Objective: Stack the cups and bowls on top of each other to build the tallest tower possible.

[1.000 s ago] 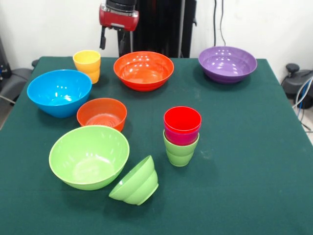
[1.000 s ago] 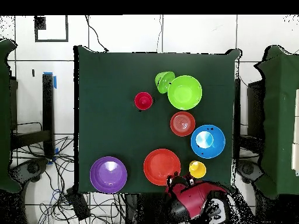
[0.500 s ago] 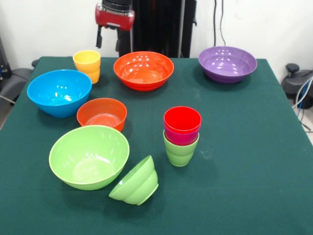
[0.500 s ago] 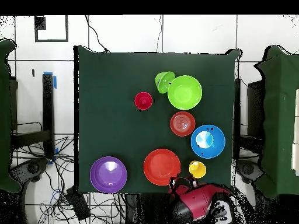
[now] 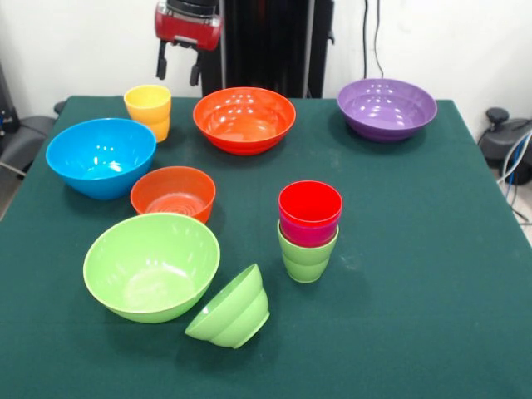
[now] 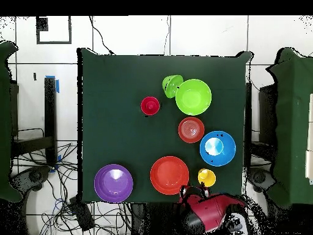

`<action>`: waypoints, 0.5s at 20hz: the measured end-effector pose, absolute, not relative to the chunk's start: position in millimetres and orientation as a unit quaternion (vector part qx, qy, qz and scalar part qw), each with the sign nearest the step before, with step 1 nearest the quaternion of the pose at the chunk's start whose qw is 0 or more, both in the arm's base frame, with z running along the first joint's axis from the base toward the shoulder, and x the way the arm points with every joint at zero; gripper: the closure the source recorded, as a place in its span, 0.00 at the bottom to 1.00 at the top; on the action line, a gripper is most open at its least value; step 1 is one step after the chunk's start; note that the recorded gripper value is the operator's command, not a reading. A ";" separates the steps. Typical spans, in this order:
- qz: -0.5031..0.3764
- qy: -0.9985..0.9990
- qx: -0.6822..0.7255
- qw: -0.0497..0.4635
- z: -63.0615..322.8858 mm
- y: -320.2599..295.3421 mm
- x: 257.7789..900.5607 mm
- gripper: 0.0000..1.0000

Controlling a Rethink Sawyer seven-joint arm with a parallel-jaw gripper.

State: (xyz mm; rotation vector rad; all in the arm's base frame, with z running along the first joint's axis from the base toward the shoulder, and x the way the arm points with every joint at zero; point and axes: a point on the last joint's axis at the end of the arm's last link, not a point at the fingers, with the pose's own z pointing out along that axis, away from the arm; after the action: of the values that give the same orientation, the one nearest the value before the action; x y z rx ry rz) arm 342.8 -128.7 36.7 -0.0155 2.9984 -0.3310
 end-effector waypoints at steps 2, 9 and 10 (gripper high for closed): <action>-0.110 0.992 -0.005 0.065 37.9 -128.9 344.2 0.00; -0.109 0.991 -0.002 0.072 40.1 -130.4 348.8 0.00; -0.109 0.991 -0.003 0.072 40.1 -130.2 348.9 0.00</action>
State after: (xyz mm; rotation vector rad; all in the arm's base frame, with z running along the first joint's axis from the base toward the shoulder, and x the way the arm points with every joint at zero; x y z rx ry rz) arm 348.9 -130.2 40.1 -0.0077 2.9796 -0.3266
